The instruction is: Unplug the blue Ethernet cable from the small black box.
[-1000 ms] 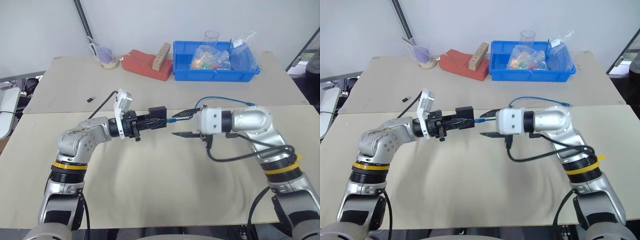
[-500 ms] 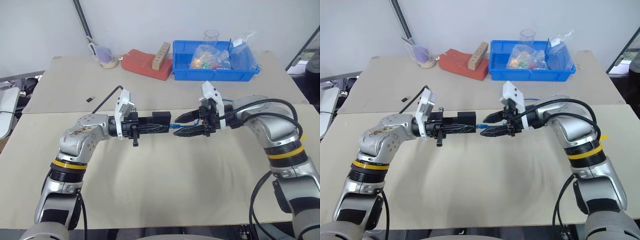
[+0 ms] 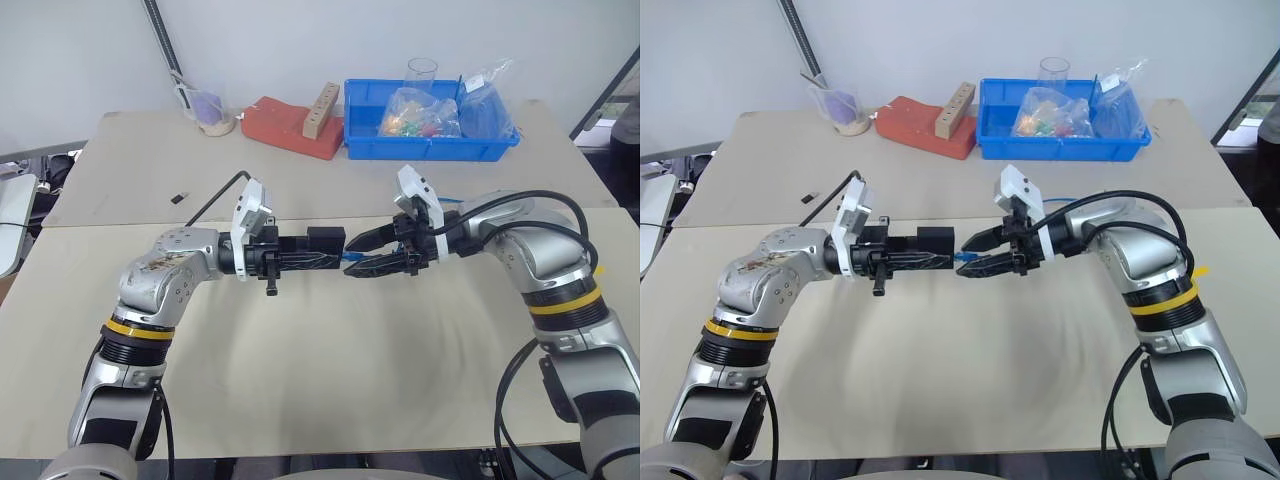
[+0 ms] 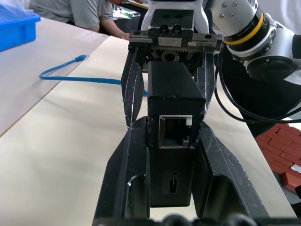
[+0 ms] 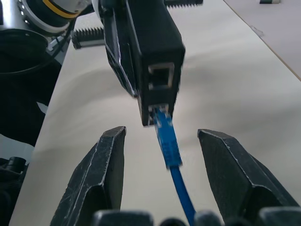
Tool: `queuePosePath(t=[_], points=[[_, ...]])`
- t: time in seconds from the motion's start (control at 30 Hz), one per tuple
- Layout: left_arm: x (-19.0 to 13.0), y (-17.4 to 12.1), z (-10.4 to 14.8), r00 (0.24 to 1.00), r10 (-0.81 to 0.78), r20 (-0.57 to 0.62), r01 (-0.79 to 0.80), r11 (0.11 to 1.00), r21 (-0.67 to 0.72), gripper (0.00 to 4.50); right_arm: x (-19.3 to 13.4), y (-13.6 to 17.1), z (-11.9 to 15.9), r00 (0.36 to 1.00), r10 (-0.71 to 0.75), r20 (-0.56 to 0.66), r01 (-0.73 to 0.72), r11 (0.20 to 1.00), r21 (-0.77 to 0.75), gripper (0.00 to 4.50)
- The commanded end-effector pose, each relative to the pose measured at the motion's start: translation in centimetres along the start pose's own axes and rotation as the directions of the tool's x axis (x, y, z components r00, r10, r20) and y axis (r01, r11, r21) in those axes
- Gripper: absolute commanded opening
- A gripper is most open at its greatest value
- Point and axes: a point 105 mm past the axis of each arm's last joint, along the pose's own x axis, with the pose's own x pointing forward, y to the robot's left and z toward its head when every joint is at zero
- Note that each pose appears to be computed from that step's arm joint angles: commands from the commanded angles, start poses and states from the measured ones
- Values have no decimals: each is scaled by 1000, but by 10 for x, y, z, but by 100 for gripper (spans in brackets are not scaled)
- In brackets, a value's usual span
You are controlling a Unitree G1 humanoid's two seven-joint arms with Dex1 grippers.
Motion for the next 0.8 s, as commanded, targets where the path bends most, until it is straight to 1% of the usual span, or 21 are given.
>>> queuePosePath(t=[0.03,0.07,0.1,0.2,0.23,0.27,0.47,0.73,0.8], points=[[2,-7,12,999,-33,1,33,997,69,60,0,4,13,999,30,20,-30,999,-24,221],[2,-7,11,999,-35,-1,35,997,68,60,0,4,14,999,32,23,-32,999,-21,192],[2,-7,11,999,-35,1,35,997,67,60,1,5,14,999,38,21,-38,999,-21,147],[3,-7,13,999,-38,7,38,997,63,60,1,6,13,999,49,11,-49,999,-21,51],[3,-7,12,999,-40,4,40,997,66,60,2,6,11,999,52,6,-52,998,-22,20],[3,-7,12,999,-41,2,41,997,67,60,2,7,10,999,55,2,-55,998,-20,1],[3,-8,13,999,-46,6,46,997,67,60,1,7,3,998,59,-29,-60,997,-39,1],[4,-7,13,999,-50,3,49,997,67,60,-2,7,4,997,63,-34,-64,997,-50,1],[4,-7,13,999,-51,2,51,996,68,60,-2,7,5,998,60,-32,-62,997,-51,89]])
